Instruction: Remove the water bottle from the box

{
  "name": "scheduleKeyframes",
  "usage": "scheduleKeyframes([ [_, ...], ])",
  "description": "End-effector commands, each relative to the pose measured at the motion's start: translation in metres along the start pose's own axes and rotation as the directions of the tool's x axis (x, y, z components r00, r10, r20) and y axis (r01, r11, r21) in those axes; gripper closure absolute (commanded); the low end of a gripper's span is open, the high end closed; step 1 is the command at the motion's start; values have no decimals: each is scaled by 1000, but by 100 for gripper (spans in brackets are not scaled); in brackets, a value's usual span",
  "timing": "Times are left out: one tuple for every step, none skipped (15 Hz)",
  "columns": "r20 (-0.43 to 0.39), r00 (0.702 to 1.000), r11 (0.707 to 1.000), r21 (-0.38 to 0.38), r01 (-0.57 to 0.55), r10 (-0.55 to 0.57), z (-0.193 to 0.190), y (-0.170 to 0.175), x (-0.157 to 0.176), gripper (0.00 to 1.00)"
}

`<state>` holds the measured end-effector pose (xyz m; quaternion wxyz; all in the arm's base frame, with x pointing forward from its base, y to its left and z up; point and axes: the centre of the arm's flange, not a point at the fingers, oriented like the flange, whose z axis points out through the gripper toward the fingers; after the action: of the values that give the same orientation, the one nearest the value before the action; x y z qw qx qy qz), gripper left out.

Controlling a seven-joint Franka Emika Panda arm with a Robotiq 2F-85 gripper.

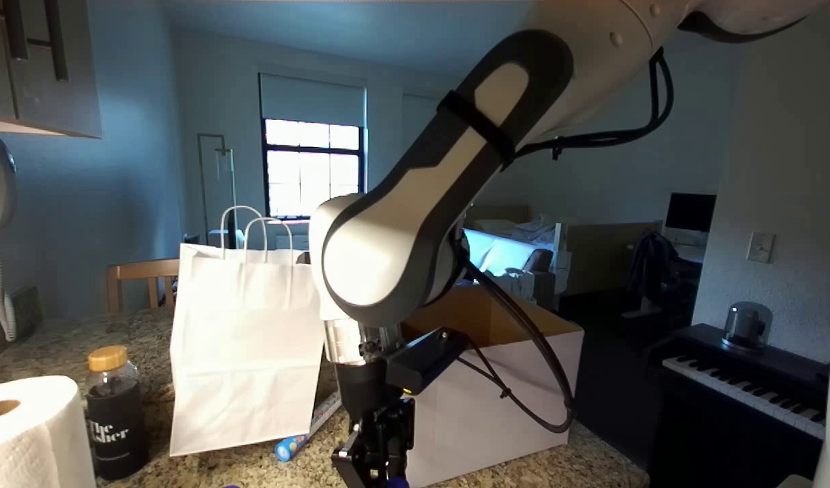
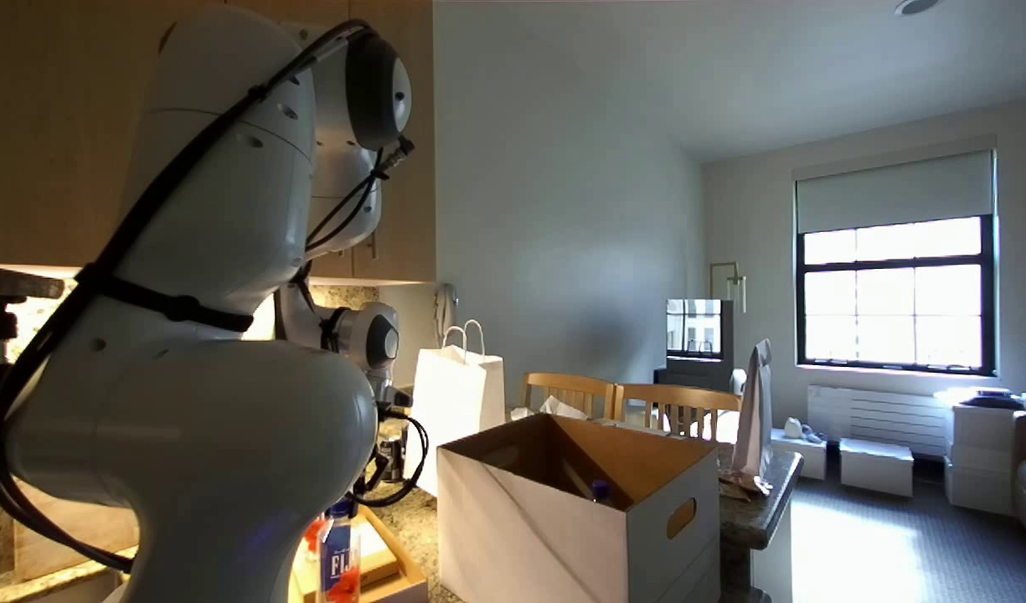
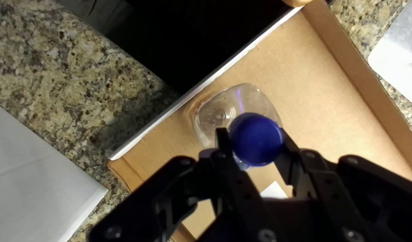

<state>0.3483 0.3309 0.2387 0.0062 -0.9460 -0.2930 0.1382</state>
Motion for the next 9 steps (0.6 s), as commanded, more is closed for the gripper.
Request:
scheduleKeyframes([
  [-16, 1000, 1000, 24, -11, 11, 7, 11, -12, 40],
  [-16, 1000, 1000, 22, -8, 8, 6, 13, -14, 38],
  [-17, 1000, 1000, 23, -10, 10, 4, 16, -15, 33],
  [-17, 1000, 1000, 23, -14, 15, 1, 18, -16, 27],
  [1, 1000, 999, 33, 5, -5, -3, 20, -17, 20],
  [6, 1000, 999, 38, 16, -17, -5, 23, -17, 15],
  [7, 1000, 999, 43, 22, -23, -11, 25, -20, 8],
  [5, 999, 998, 49, 34, -34, -18, 26, -24, 2],
  [-3, 999, 998, 51, 36, -35, -30, 29, -30, 1],
])
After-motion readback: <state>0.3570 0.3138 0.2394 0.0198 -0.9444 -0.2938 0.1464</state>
